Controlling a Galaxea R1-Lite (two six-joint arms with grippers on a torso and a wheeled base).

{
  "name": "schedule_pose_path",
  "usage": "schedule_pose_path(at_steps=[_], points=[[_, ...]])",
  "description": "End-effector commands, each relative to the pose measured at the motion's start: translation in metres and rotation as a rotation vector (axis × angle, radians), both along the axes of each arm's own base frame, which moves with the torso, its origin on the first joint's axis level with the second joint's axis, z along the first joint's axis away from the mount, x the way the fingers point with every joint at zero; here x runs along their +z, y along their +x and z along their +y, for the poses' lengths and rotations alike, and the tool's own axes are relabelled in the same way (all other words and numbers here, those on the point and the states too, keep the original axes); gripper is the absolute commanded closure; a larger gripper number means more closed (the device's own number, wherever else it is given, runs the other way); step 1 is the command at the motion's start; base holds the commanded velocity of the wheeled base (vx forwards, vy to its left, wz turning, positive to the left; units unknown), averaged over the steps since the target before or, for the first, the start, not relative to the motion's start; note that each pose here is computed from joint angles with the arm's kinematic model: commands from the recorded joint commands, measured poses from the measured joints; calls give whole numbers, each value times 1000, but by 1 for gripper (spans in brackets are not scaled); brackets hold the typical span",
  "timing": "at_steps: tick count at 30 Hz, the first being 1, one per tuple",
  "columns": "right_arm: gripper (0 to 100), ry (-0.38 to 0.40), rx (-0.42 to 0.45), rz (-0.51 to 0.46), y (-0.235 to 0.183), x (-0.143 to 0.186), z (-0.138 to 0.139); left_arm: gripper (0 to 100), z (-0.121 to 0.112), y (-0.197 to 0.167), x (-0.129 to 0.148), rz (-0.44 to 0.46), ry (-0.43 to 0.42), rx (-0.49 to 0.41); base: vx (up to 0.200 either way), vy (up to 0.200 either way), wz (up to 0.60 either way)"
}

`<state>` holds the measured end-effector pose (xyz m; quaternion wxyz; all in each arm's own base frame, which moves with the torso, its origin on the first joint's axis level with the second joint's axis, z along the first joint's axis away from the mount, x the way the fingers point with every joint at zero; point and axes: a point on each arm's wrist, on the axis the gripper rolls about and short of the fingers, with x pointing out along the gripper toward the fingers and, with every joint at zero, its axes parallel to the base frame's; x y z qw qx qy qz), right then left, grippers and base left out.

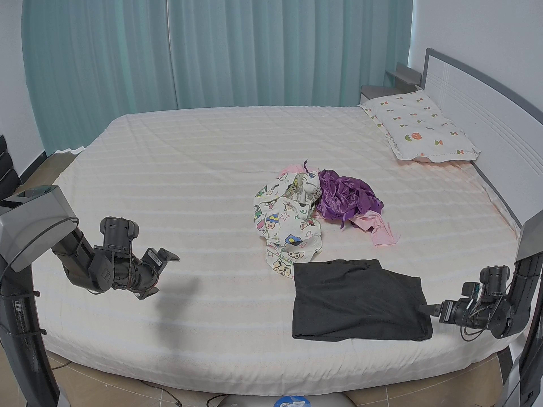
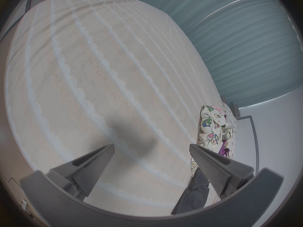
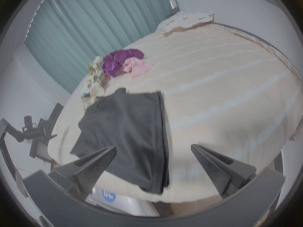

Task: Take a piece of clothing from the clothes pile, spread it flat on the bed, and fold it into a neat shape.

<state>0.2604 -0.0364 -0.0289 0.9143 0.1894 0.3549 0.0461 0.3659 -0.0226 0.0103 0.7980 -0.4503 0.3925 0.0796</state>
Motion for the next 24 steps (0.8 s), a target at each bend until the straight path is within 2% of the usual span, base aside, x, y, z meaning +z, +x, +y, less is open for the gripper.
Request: schedule_pose_path(at_steps=[1, 4, 9, 14, 24], points=[[0, 57, 10, -110, 50, 16, 23, 0, 0, 0, -1, 2, -1, 1, 0, 0, 0], [0, 78, -2, -84, 82, 7, 46, 0, 0, 0, -1, 4, -1, 1, 0, 0, 0], [0, 60, 12, -28, 112, -14, 69, 0, 0, 0, -1, 4, 0, 2, 0, 0, 0], [0, 59, 22, -3, 129, -23, 76, 0, 0, -1, -1, 5, 0, 2, 0, 0, 0], [0, 56, 34, -18, 147, -29, 84, 0, 0, 0, -1, 2, 16, 15, 0, 0, 0]])
